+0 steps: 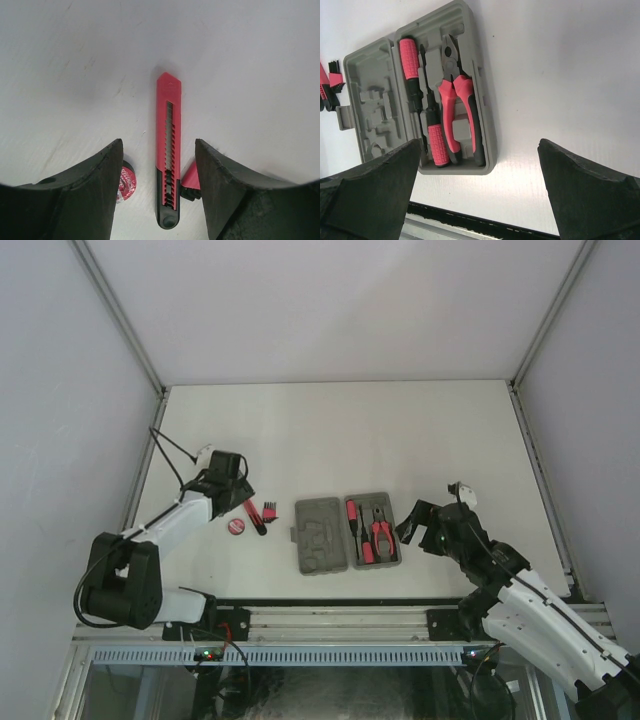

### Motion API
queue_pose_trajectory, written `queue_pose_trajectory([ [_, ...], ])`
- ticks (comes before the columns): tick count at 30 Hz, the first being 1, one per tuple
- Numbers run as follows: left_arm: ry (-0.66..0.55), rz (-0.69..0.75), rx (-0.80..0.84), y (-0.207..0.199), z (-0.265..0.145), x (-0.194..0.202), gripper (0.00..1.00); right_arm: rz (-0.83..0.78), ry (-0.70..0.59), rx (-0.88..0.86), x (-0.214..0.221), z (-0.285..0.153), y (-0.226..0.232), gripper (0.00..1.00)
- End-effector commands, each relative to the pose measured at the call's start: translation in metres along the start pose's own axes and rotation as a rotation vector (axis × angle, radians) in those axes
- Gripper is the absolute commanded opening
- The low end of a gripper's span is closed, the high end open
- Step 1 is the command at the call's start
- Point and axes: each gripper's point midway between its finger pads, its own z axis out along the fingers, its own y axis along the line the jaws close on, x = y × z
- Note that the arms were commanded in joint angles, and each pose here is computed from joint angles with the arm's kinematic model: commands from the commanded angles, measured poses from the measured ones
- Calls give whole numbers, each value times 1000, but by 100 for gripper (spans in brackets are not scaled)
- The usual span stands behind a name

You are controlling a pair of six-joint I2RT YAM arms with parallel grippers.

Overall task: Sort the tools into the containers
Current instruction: Pick up the utility knife at the center of the board.

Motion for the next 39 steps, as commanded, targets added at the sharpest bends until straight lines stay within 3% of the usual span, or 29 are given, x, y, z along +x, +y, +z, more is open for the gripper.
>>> queue_pose_trajectory([
  [1, -45, -29, 1, -15, -3, -25, 64, 31, -30, -3, -7, -1, 2, 100],
  [23, 105, 97, -140, -16, 36, 1, 57, 47, 9, -15, 1, 5, 5, 99],
  [39, 164, 150, -159, -16, 44, 21, 35, 57, 9, -23, 2, 1, 6, 98],
])
